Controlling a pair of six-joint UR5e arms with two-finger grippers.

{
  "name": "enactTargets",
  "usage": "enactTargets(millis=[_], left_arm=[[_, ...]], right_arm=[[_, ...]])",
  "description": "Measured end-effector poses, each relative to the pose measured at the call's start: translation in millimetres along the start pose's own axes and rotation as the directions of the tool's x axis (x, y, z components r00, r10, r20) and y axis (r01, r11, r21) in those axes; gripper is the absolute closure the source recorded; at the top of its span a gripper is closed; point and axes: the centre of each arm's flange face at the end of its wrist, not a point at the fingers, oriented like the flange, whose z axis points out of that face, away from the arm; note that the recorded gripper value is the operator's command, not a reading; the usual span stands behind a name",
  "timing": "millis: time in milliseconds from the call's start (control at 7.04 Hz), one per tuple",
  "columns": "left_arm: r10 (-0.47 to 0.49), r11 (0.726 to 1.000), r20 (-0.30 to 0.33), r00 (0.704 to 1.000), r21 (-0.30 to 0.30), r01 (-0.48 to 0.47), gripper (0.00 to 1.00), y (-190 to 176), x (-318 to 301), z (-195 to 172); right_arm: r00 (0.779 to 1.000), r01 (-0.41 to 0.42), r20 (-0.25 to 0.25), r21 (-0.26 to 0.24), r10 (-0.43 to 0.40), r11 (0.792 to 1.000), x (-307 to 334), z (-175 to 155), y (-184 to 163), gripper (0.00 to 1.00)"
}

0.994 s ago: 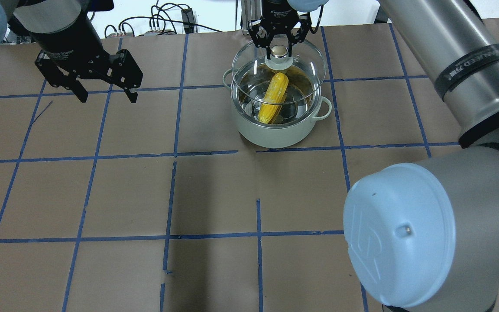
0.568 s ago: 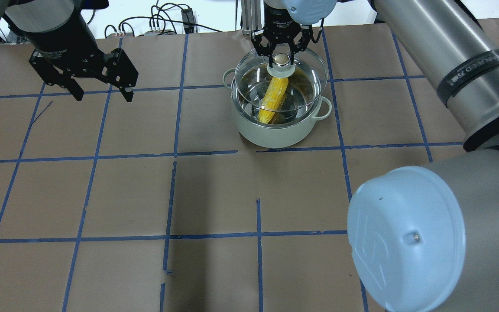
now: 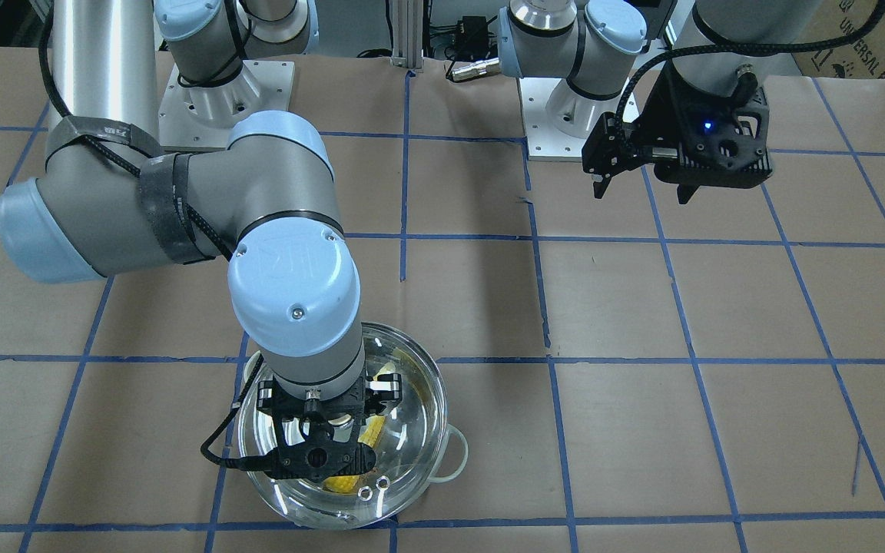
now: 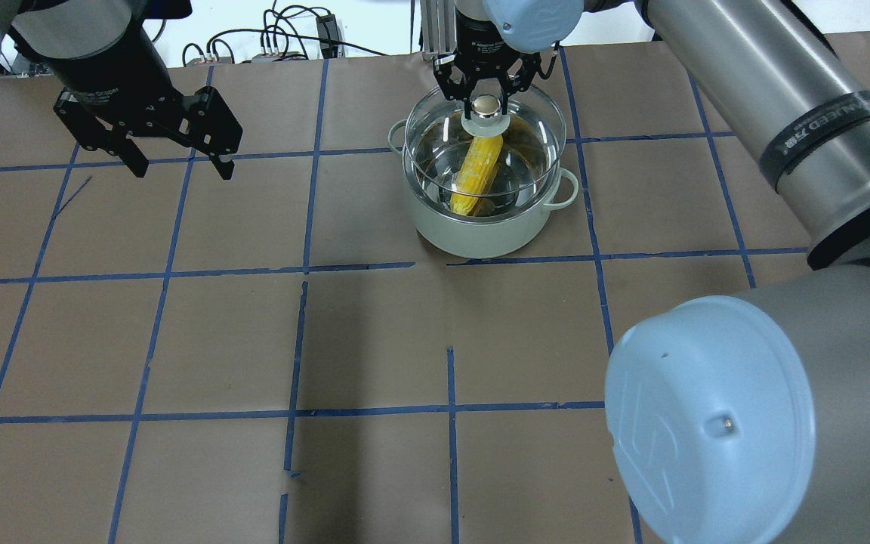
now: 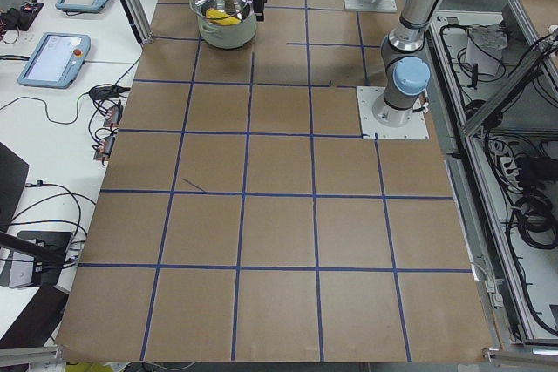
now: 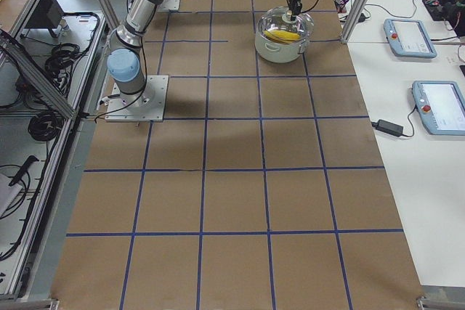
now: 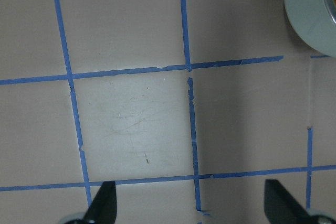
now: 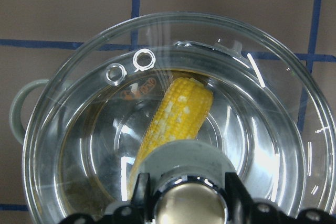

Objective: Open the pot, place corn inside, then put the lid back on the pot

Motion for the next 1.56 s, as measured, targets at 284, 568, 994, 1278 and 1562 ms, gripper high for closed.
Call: enactTargets(millis=[284,568,994,1278,1562], left_arm=[[-0.006,1.000,-0.002,1.000,0.006,0.006,0.00,-0.3,0.0,-2.9],[-0.010,1.000,-0.001,1.000,0.011,0.010,0.00,-1.1,0.4,-6.1],[-0.010,1.000,-0.004,1.000,0.005,0.010,0.00,2.2,1.0,-3.1],[-0.011,1.000,-0.005,1.000,0.004,0.011,0.00,3.0,0.6,-2.3],[-0.010,1.000,-0.006,1.000,0.003,0.010,0.00,2.8,0.5,-1.8]], right_arm=[[1.000,0.005,-0.002,-0.007,-0.005,1.000,-0.2,3.3,1.4,0.96],[1.000,0.005,-0.003,-0.005,-0.005,1.000,0.2,0.6,2.7,0.96],[1.000,0.005,-0.005,-0.013,-0.005,1.000,-0.7,2.6,7.2,0.96],[1.000,0.005,-0.005,-0.018,-0.005,1.000,-2.0,5.5,7.8,0.96],[1.000,0.004,-0.005,-0.019,-0.004,1.000,-3.2,6.8,8.0,0.96]])
